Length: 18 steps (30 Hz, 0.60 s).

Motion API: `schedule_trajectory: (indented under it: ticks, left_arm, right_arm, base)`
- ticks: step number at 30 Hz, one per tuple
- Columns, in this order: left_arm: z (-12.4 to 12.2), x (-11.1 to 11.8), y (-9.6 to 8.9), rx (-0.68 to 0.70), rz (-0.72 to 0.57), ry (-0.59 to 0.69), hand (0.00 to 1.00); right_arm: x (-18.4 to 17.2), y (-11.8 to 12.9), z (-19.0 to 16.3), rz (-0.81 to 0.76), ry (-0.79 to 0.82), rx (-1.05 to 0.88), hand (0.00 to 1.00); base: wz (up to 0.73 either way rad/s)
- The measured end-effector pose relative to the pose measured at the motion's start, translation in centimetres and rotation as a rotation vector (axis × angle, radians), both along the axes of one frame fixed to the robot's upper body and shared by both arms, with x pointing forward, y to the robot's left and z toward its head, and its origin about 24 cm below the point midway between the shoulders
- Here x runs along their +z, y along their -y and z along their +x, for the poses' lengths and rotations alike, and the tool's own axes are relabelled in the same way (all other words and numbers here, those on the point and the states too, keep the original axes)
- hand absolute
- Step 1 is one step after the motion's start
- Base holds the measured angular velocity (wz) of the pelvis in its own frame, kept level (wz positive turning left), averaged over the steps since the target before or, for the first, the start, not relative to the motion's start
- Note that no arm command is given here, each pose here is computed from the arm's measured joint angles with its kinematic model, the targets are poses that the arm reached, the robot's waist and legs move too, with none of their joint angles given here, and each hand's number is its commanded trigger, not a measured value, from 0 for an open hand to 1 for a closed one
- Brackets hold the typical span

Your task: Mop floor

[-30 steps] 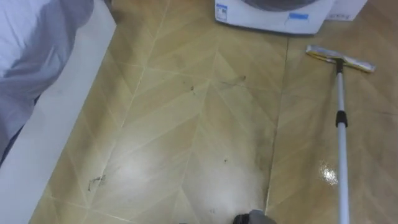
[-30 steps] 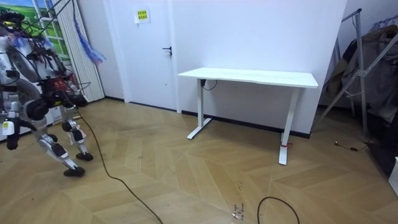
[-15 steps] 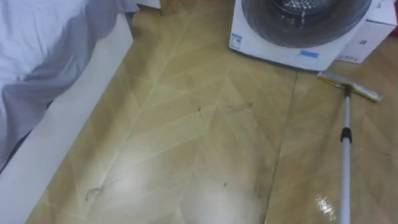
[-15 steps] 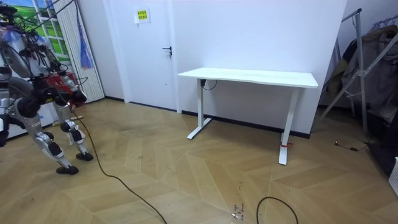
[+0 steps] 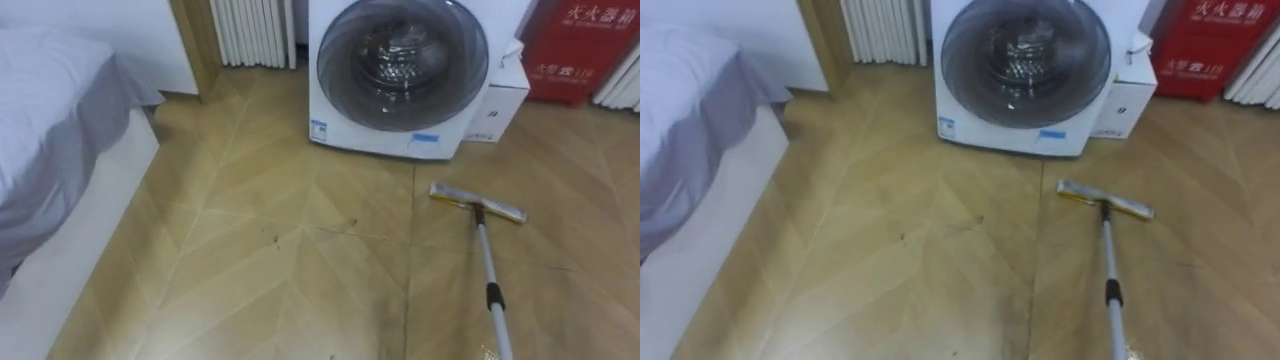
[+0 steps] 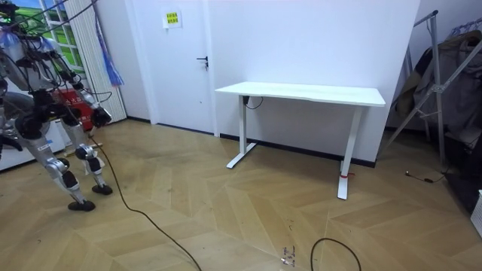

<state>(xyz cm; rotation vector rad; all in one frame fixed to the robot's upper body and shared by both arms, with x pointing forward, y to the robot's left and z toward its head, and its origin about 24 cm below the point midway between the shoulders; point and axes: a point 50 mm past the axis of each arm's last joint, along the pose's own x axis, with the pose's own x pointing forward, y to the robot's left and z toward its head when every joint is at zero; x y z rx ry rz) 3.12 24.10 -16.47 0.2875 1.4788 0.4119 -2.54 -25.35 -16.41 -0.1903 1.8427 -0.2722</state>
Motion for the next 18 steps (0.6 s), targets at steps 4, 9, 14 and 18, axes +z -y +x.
schedule_trajectory:
  ticks: [4, 9, 14, 18]
  left_arm:
    - [-1.0, -0.1, 0.0, 0.008, 0.001, -0.032, 0.0]
    - [-0.6, 0.0, 0.1, 0.006, -0.003, -0.028, 0.0]
    - [0.1, 0.1, 0.1, 0.0, -0.002, 0.0, 0.0]
    - [0.1, 0.1, 0.1, -0.015, -0.017, -0.011, 0.0]
  right_arm:
    - [-0.1, -0.2, 0.8, 0.009, 0.029, 0.007, 1.0]
    - [-0.2, -0.1, 1.8, 0.007, 0.064, 0.025, 1.0]
    - [-0.3, -0.2, 2.5, 0.009, 0.096, 0.03, 1.0]
    - [-0.2, -0.2, 2.2, 0.009, 0.091, 0.025, 1.0]
  base:
    - [-0.05]
    - [0.0]
    - [-0.04]
    - [0.0]
